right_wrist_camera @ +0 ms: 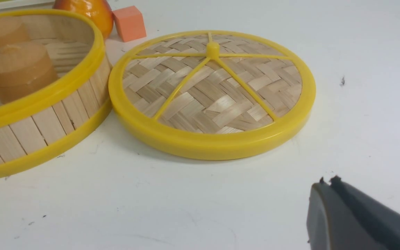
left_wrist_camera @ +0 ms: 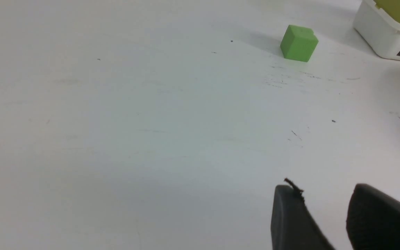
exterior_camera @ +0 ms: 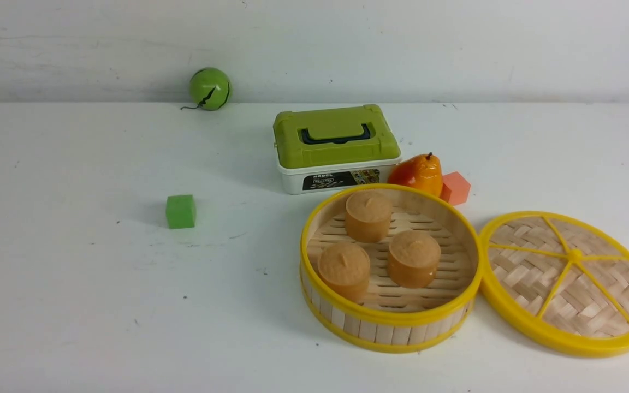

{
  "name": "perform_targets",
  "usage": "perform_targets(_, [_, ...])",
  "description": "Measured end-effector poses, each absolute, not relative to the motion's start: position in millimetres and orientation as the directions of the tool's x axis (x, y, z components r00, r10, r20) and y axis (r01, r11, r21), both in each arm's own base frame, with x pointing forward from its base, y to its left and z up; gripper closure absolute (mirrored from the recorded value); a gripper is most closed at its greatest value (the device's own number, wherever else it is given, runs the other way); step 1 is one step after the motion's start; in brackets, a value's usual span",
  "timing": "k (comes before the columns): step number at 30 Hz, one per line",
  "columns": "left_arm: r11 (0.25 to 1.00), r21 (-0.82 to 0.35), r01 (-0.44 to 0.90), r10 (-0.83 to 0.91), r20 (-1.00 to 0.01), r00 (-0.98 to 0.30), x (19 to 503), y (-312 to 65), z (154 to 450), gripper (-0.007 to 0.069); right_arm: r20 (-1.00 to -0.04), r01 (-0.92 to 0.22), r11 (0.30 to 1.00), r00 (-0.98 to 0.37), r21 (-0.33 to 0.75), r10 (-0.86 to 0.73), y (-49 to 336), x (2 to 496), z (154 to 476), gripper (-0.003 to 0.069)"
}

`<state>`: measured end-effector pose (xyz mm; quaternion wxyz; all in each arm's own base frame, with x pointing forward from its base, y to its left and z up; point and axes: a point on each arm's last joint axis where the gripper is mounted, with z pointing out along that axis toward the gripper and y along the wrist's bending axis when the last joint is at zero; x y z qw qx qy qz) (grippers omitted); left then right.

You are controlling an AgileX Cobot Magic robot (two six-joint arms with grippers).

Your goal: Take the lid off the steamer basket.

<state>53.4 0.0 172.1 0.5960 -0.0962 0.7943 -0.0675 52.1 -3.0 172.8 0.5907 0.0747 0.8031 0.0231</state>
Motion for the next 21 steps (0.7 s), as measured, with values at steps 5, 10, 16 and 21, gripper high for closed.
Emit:
perform_targets(5, [0.972,-0.222,-0.073,-0.233,-0.934,-0.271,53.4,0.0,172.1,0.0386,-0.945,0.093,0.988,-0.291,0.125,0.147,-3.0,52.1,172.8,0.0659])
perform_targets(10, [0.972,-0.222,-0.073,-0.233,-0.934,-0.271,53.4,0.0,172.1,0.0386,-0.945,0.093,0.988,-0.291,0.125,0.147,-3.0,52.1,172.8,0.0655])
perform_targets(16, [0.972,-0.222,-0.073,-0.233,-0.934,-0.271,53.4,0.0,172.1,0.0386,-0.945,0.093,0.988,-0.291,0.125,0.147,-3.0,52.1,172.8,0.0648])
perform_targets(21, [0.972,-0.222,-0.073,-0.233,-0.934,-0.271,53.4,0.0,172.1,0.0386,-0.945,0.093,0.988,-0.291,0.125,0.147,-3.0,52.1,172.8,0.0641])
